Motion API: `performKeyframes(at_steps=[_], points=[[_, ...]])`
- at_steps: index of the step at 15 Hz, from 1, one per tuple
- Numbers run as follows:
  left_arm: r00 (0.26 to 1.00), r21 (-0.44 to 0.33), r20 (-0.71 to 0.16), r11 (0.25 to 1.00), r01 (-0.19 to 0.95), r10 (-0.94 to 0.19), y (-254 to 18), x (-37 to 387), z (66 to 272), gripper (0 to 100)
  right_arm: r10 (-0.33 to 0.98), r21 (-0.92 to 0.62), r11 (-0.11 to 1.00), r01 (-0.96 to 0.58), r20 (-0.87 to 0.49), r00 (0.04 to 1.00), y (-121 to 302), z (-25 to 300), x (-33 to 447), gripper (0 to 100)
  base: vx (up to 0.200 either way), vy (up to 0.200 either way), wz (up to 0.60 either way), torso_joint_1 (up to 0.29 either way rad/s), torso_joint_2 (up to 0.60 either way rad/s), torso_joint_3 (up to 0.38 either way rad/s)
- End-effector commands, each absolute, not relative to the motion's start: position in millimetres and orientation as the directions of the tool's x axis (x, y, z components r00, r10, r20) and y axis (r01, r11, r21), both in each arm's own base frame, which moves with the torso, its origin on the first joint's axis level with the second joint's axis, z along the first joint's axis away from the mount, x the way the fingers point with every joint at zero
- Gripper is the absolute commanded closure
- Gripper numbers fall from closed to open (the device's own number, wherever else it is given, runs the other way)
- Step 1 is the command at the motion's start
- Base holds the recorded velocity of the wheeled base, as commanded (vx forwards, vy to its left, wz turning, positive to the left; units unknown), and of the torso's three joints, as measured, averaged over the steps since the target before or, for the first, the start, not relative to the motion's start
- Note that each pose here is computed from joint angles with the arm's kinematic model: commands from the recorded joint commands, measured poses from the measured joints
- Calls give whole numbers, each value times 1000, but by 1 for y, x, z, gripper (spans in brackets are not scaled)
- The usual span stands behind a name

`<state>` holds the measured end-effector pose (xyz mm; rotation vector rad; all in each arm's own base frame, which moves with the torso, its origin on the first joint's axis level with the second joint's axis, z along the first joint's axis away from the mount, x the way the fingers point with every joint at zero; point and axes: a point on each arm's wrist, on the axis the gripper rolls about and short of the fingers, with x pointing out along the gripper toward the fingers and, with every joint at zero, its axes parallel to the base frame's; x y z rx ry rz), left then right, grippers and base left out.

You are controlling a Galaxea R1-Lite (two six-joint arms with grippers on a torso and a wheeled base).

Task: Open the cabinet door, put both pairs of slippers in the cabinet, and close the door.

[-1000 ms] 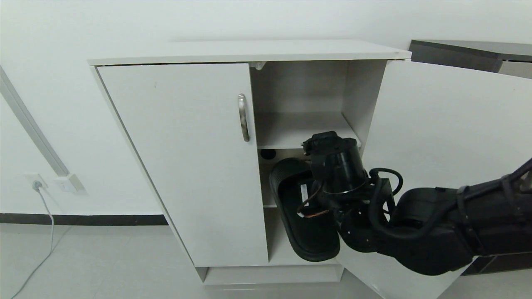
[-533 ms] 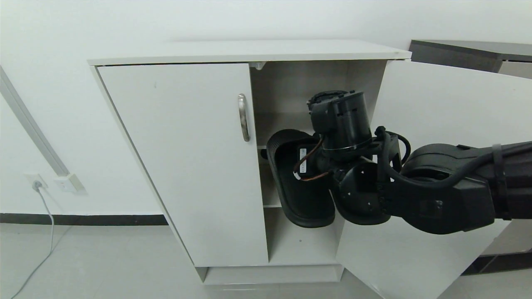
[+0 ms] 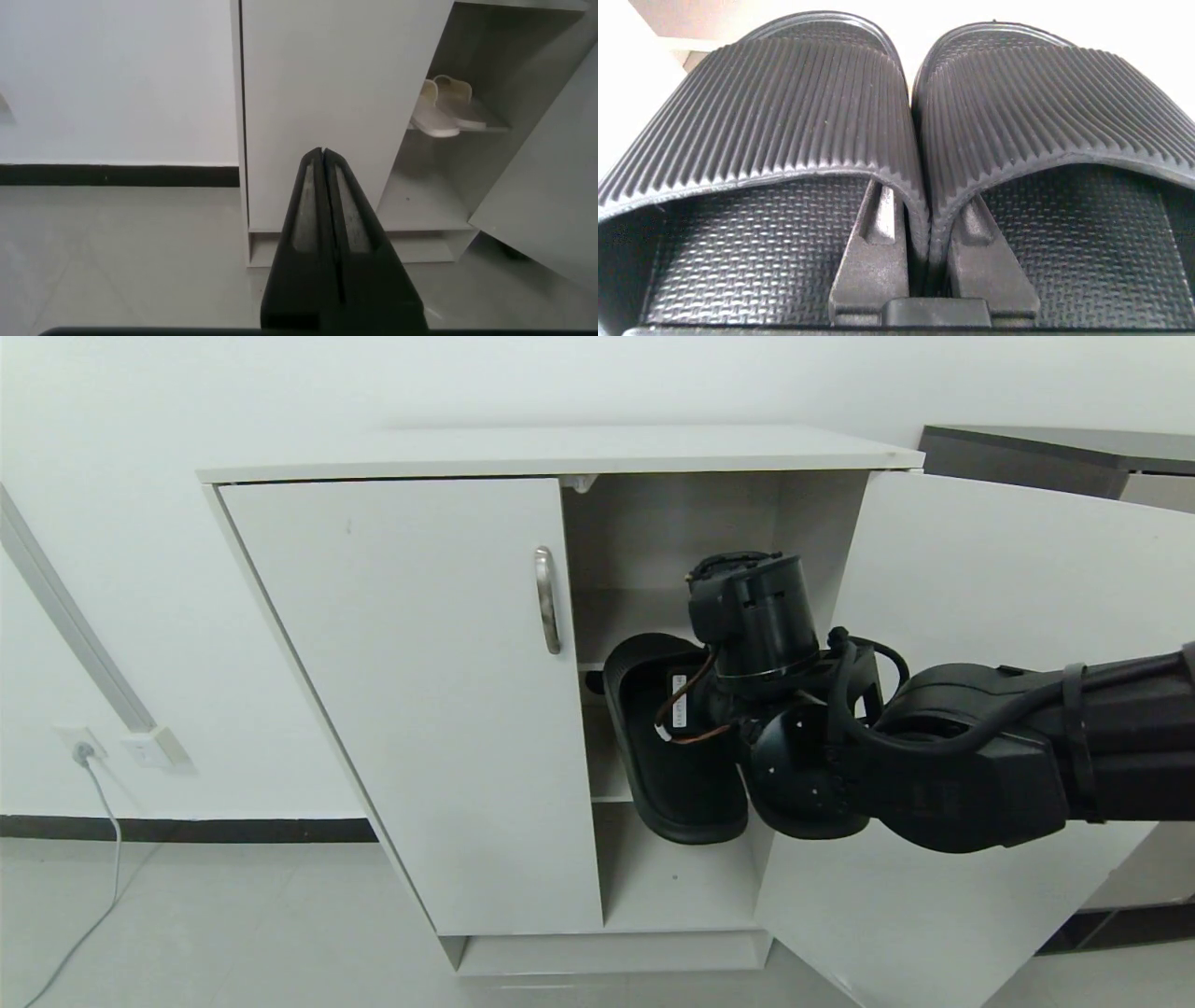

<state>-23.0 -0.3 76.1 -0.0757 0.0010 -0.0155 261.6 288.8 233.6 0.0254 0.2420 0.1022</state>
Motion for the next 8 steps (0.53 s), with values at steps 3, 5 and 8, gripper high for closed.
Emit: performKeyframes(at_steps=[3,5,8], points=[[1000,-75,-2,997,15,-15,0,-23,76,100,103,35,995,-97,-239,966,289,232,262,100,133,0,0,2,-2,5],[1000,-75,-2,997,15,-15,0,-23,76,100,101,35,995,-96,-239,966,289,232,263,100,200,0,0,-7,5,12],[1000,-75,-2,997,15,-15,0,-23,76,100,101,35,995,-96,-239,966,289,232,263,100,200,0,0,5,4,1]])
